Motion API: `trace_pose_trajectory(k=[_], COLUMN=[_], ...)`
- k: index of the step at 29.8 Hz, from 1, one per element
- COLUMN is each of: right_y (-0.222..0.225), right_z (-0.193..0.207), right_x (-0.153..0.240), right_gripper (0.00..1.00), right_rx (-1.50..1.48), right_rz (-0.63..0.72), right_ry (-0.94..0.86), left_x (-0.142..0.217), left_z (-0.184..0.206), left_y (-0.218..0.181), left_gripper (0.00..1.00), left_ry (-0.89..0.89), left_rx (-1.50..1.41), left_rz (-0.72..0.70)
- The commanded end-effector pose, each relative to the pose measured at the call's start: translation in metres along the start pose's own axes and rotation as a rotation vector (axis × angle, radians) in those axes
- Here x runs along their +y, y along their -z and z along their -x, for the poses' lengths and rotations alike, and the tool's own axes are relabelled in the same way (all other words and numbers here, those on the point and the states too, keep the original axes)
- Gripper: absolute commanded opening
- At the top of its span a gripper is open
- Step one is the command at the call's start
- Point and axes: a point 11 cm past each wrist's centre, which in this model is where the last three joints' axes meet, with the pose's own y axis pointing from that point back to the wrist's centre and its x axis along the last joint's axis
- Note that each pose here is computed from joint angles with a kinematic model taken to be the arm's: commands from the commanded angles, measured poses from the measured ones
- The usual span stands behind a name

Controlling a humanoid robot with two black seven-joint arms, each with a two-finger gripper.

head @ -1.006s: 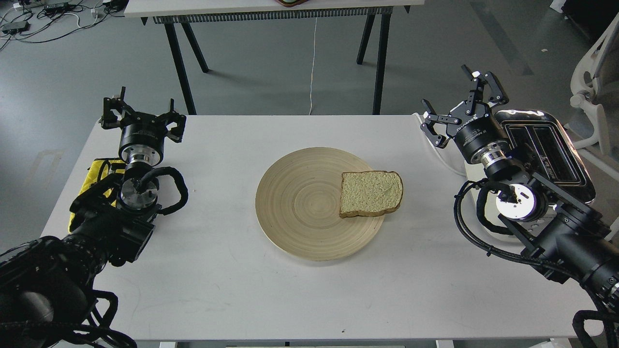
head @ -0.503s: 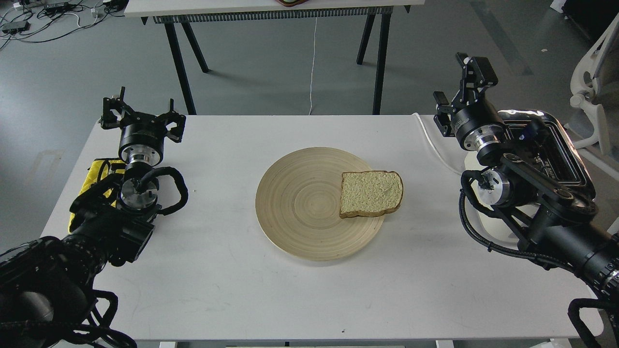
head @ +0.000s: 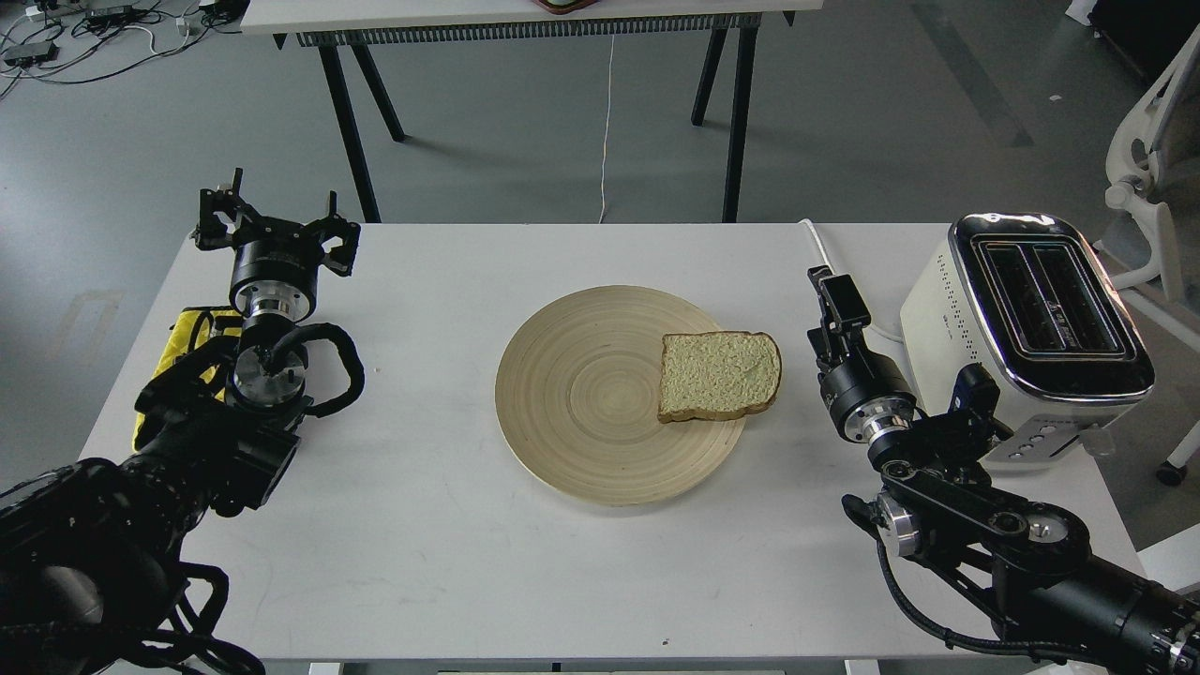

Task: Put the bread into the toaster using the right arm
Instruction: 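Lower the right gripper to the bread slice on the plate and grasp it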

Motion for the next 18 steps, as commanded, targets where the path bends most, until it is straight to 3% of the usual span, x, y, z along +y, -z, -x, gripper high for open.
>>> trace_pose_trajectory(k=[1,15,18], right_y=[-0.012,-0.045,-0.045], right_z=[0.001,0.043,0.044], right_x=[0.006,0.009,0.009], right_gripper=[0.98,0.98,0.92], right_rx=[0.009,0.028,0.026], right_rz=[0.028,0.105,0.105], right_ry=[0.003,0.039,0.041], left_x=[0.0,0.0,0.0], left_z=[0.0,0.0,0.0], left_y=[0.0,0.0,0.0], left_gripper=[1.0,1.0,1.0], left_ry=[0.0,0.0,0.0], left_rx=[0.0,0.0,0.0], left_rz=[0.0,0.0,0.0])
